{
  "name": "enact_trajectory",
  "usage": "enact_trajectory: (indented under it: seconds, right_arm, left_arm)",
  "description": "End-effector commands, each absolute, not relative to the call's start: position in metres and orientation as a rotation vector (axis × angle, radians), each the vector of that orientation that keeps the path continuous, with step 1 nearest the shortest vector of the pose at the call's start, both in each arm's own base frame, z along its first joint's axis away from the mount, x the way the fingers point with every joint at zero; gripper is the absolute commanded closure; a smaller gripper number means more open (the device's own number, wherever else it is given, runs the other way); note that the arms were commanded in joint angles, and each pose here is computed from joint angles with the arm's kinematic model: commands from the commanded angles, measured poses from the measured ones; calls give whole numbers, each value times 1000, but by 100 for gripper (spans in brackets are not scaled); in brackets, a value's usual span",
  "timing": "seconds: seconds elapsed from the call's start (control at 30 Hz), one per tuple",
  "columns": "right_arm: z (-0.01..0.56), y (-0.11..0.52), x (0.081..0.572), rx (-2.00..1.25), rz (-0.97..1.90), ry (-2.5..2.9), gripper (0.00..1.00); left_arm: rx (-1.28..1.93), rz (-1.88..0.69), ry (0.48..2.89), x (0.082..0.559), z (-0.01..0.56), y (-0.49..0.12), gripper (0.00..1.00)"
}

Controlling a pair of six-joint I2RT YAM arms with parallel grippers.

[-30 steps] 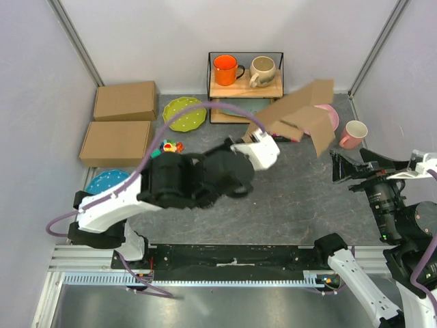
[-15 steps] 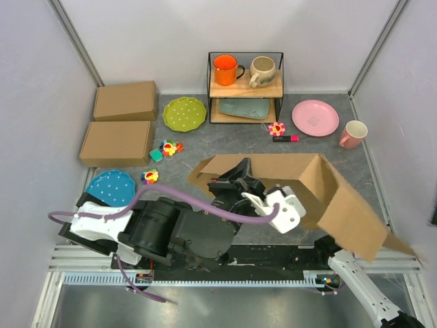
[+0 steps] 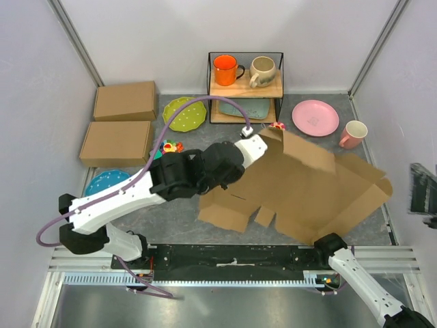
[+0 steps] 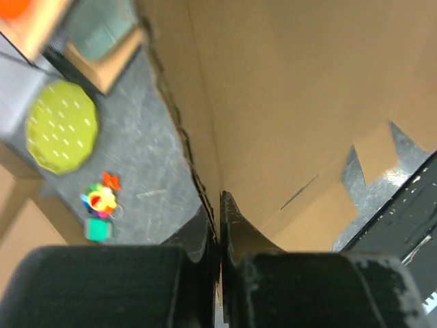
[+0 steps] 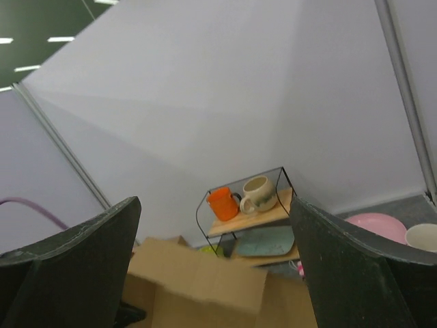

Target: Fold the paper box

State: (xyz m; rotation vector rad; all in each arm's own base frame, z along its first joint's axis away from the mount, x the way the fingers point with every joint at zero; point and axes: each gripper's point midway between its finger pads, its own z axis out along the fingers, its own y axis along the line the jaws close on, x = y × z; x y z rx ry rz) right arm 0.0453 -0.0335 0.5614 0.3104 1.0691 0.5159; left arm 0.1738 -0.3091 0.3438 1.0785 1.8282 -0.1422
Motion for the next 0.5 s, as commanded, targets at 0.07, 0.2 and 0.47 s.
enact_trajectory:
  seconds: [0.07, 0.2, 0.47]
  right_arm:
    - [535, -4, 86, 266, 535, 1192, 2]
    - [511, 10, 108, 256, 536, 1259, 2]
    - [480, 30, 136, 234, 555, 1345, 2]
  left_arm:
    - [915, -427, 1957, 217, 323, -307, 98]
    - [932, -402, 2067, 252, 282, -309, 98]
    - [874, -343, 2229, 313, 225, -296, 86]
